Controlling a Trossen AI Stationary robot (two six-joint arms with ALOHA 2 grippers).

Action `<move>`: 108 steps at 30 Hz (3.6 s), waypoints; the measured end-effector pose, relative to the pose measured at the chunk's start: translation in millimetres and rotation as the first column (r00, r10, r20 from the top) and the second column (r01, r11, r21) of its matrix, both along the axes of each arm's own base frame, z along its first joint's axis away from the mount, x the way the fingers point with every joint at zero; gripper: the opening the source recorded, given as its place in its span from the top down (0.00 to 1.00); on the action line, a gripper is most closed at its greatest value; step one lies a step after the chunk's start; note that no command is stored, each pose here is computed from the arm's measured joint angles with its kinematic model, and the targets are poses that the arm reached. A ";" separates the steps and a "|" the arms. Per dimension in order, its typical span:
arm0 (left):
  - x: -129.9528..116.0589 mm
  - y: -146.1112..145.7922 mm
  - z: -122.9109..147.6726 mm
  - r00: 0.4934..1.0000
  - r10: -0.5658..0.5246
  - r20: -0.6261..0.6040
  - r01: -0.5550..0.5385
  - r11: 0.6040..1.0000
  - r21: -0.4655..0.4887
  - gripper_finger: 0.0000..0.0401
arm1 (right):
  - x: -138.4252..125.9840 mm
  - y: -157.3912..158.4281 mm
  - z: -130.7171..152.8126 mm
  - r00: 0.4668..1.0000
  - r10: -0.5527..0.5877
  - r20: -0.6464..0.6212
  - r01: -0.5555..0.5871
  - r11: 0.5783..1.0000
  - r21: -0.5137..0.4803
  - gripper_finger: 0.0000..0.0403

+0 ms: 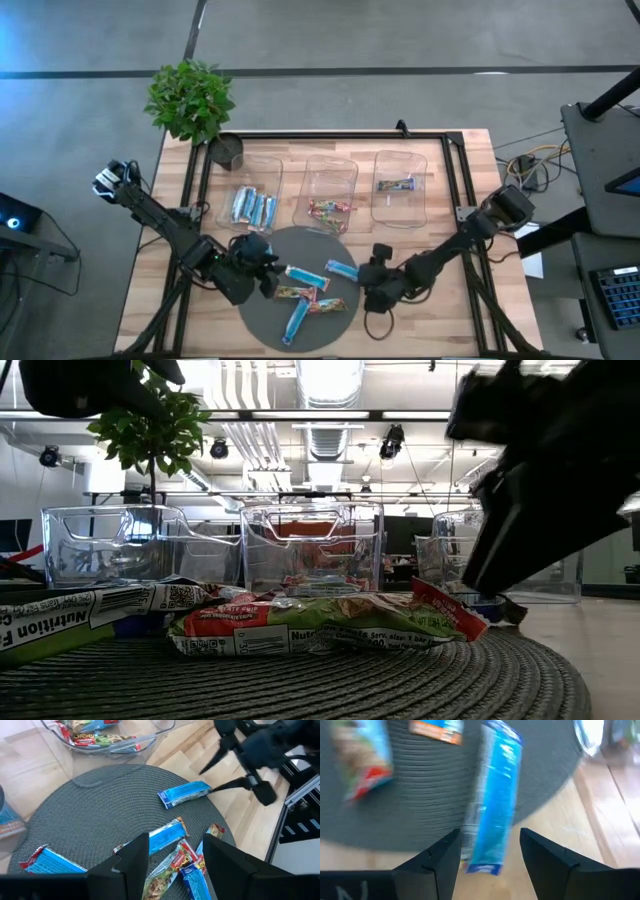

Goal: Pick and place Granola Bars by type
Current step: Put the blue granola bar into the right transparent bin, then put the red granola bar into the middle transparent bin

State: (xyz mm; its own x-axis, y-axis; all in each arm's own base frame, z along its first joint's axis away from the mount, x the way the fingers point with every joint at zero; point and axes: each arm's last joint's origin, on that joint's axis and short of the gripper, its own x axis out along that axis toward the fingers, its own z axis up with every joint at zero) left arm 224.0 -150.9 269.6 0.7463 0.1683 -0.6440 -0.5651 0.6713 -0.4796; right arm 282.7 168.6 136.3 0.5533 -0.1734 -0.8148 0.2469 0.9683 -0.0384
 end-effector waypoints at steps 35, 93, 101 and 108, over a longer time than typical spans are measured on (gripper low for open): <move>-0.1 0.5 -2.7 1.000 0.022 0.004 -0.021 0.999 -0.026 0.58 | 24.7 -25.3 -15.8 0.994 -0.086 -0.070 0.096 0.984 0.147 0.18; 1.3 5.9 -1.7 0.992 0.113 0.062 -0.115 0.993 0.026 0.58 | -96.4 -130.6 85.5 0.375 -0.926 -0.046 0.885 0.343 0.314 0.63; 1.1 5.2 -2.4 0.993 0.107 0.047 -0.107 0.994 -0.004 0.58 | -93.0 -132.2 93.1 0.388 -0.920 0.051 0.869 0.384 0.311 0.43; -12.8 11.6 -20.4 0.956 0.236 -0.172 -0.269 0.943 -0.198 0.58 | -85.5 -130.2 110.1 0.513 -0.853 0.090 0.812 0.517 0.270 0.35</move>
State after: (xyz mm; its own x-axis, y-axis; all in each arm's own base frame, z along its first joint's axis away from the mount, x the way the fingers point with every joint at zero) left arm 211.2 -139.3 249.2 0.5942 0.1831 -0.7832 -0.7761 0.3861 -0.4986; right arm 197.1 38.3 246.3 0.3692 -0.5086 -0.7779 0.9238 0.2925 0.2472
